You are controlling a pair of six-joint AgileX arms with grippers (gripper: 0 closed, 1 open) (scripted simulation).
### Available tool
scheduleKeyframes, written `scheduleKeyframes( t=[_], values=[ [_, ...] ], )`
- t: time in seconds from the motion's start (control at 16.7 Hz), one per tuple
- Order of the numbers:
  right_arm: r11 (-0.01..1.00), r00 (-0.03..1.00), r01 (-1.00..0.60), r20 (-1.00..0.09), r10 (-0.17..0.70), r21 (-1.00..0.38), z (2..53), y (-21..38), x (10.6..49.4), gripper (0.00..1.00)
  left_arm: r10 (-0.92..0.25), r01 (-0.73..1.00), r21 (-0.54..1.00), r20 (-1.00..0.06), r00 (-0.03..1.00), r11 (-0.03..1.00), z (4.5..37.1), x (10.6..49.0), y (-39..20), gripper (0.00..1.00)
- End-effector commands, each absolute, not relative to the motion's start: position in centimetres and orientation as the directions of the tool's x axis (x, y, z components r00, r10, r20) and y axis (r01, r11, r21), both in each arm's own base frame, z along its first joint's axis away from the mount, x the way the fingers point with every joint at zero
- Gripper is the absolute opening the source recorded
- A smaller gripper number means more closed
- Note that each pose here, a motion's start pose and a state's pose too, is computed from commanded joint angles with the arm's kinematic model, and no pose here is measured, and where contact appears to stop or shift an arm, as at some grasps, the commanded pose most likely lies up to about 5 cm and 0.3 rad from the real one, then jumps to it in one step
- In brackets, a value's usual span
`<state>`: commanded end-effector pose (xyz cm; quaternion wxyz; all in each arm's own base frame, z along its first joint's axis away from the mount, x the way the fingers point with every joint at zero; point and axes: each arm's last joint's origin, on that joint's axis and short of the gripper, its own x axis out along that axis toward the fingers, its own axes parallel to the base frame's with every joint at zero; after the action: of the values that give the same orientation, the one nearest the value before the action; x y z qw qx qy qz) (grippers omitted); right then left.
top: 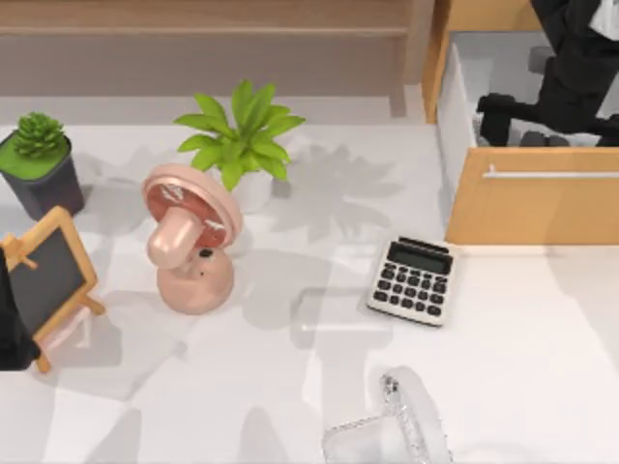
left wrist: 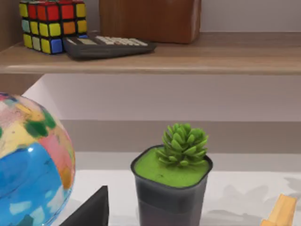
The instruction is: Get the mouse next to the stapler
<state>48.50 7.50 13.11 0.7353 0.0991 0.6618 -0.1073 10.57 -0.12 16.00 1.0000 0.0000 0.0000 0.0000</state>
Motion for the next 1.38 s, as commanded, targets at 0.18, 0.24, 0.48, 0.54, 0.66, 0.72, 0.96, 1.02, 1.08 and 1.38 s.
scheduleKeyframes(
  t=[0.18, 0.24, 0.48, 0.54, 0.66, 0.72, 0.96, 1.02, 1.08, 1.38],
  values=[
    [0.957, 0.101, 0.289, -0.995, -0.027, 0.004, 13.1, 7.5, 48.5, 0.55, 0.000, 0.000, 0.000, 0.000, 1.000, 1.000, 16.0, 10.6, -0.1, 1.00],
    [0.957, 0.101, 0.289, -0.995, -0.027, 0.004, 13.1, 7.5, 48.5, 0.47, 0.000, 0.000, 0.000, 0.000, 1.000, 1.000, 16.0, 10.6, -0.1, 1.00],
    [0.957, 0.101, 0.289, -0.995, -0.027, 0.004, 13.1, 7.5, 48.5, 0.17, 0.000, 0.000, 0.000, 0.000, 1.000, 1.000, 16.0, 10.6, -0.1, 1.00],
    [0.957, 0.101, 0.289, -0.995, -0.027, 0.004, 13.1, 7.5, 48.5, 0.10, 0.000, 0.000, 0.000, 0.000, 1.000, 1.000, 16.0, 10.6, -0.1, 1.00],
    [0.957, 0.101, 0.289, -0.995, -0.027, 0.004, 13.1, 7.5, 48.5, 0.00, 0.000, 0.000, 0.000, 0.000, 1.000, 1.000, 16.0, 10.6, -0.1, 1.00],
    [0.957, 0.101, 0.289, -0.995, -0.027, 0.004, 13.1, 7.5, 48.5, 0.00, 0.000, 0.000, 0.000, 0.000, 1.000, 1.000, 16.0, 10.6, -0.1, 1.00],
    [0.957, 0.101, 0.289, -0.995, -0.027, 0.004, 13.1, 7.5, 48.5, 0.00, 0.000, 0.000, 0.000, 0.000, 1.000, 1.000, 16.0, 10.6, -0.1, 1.00],
    [0.957, 0.101, 0.289, -0.995, -0.027, 0.004, 13.1, 7.5, 48.5, 0.00, 0.000, 0.000, 0.000, 0.000, 1.000, 1.000, 16.0, 10.6, -0.1, 1.00],
    [0.957, 0.101, 0.289, -0.995, -0.027, 0.004, 13.1, 7.5, 48.5, 0.00, 0.000, 0.000, 0.000, 0.000, 1.000, 1.000, 16.0, 10.6, -0.1, 1.00],
    [0.971, 0.126, 0.237, -0.992, -0.011, 0.019, 15.3, 7.5, 48.0, 0.00, 0.000, 0.000, 0.000, 0.000, 1.000, 1.000, 16.0, 10.6, -0.1, 1.00]
  ],
)
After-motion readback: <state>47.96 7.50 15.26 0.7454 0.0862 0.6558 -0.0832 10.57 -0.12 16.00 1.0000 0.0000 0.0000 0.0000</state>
